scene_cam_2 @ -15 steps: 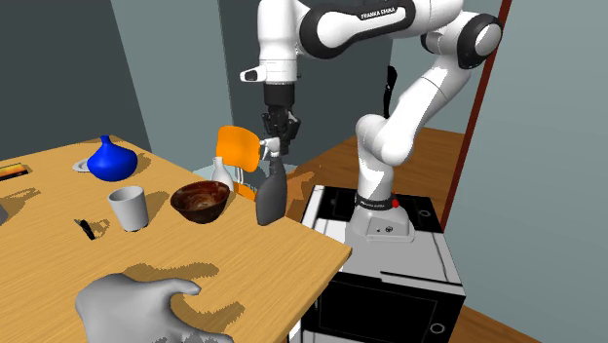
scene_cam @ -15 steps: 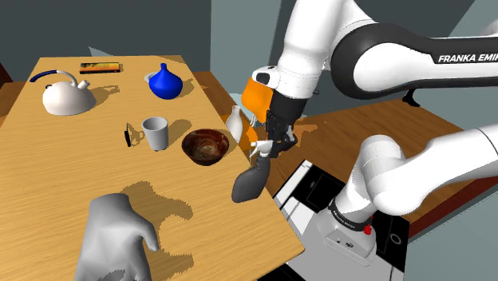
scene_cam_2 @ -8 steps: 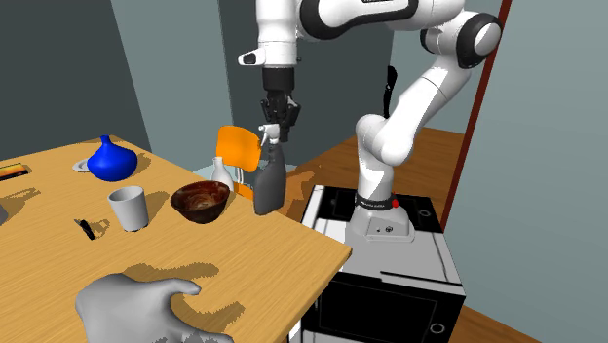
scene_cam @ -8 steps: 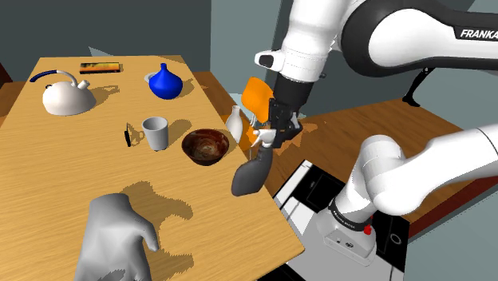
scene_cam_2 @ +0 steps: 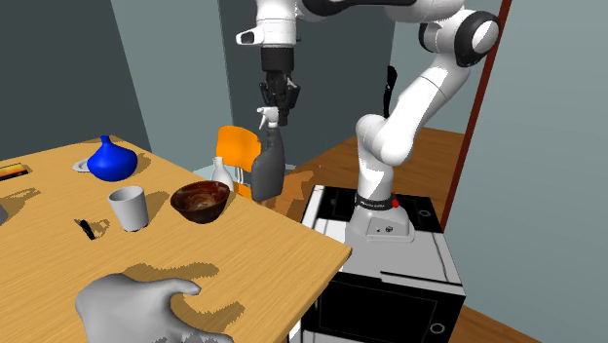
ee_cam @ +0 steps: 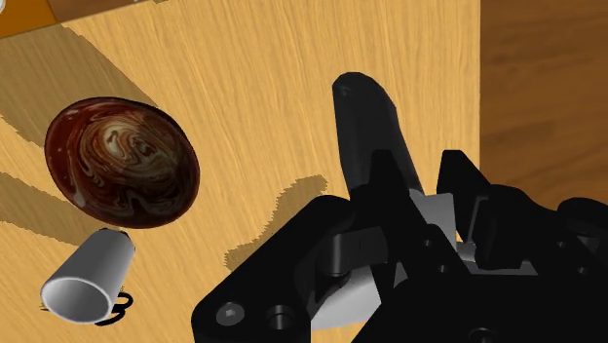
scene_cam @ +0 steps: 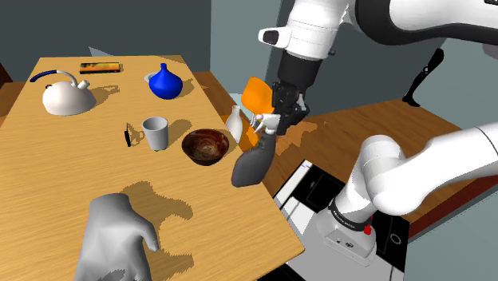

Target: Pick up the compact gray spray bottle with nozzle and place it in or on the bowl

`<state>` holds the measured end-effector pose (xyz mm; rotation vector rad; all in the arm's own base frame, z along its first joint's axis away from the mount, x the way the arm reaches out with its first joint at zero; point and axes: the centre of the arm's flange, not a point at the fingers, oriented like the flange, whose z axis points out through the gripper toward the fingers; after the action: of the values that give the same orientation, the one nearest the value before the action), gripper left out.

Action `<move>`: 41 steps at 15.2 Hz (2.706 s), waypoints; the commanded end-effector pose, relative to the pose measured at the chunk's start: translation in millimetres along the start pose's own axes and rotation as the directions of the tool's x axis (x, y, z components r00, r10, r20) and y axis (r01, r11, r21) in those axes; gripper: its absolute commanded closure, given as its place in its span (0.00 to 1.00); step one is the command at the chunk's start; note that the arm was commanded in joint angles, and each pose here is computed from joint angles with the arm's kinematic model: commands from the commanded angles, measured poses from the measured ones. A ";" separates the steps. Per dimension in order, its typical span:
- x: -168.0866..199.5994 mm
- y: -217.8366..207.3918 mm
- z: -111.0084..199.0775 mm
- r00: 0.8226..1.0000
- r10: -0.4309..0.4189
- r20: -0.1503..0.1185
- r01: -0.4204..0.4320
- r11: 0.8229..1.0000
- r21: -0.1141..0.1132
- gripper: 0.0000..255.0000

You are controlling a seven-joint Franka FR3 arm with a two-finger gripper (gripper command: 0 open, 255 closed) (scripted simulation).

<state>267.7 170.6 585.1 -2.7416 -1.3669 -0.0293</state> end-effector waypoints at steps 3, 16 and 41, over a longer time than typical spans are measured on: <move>16.7 32.3 -16.2 1.000 0.000 0.000 0.000 1.000 0.000 1.00; 91.3 176.1 -72.8 1.000 0.000 0.000 0.000 1.000 0.000 1.00; 129.2 264.6 -10.6 1.000 0.000 0.000 0.000 1.000 0.000 1.00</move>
<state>557.9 112.8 592.1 -2.7413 -1.3670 -0.0281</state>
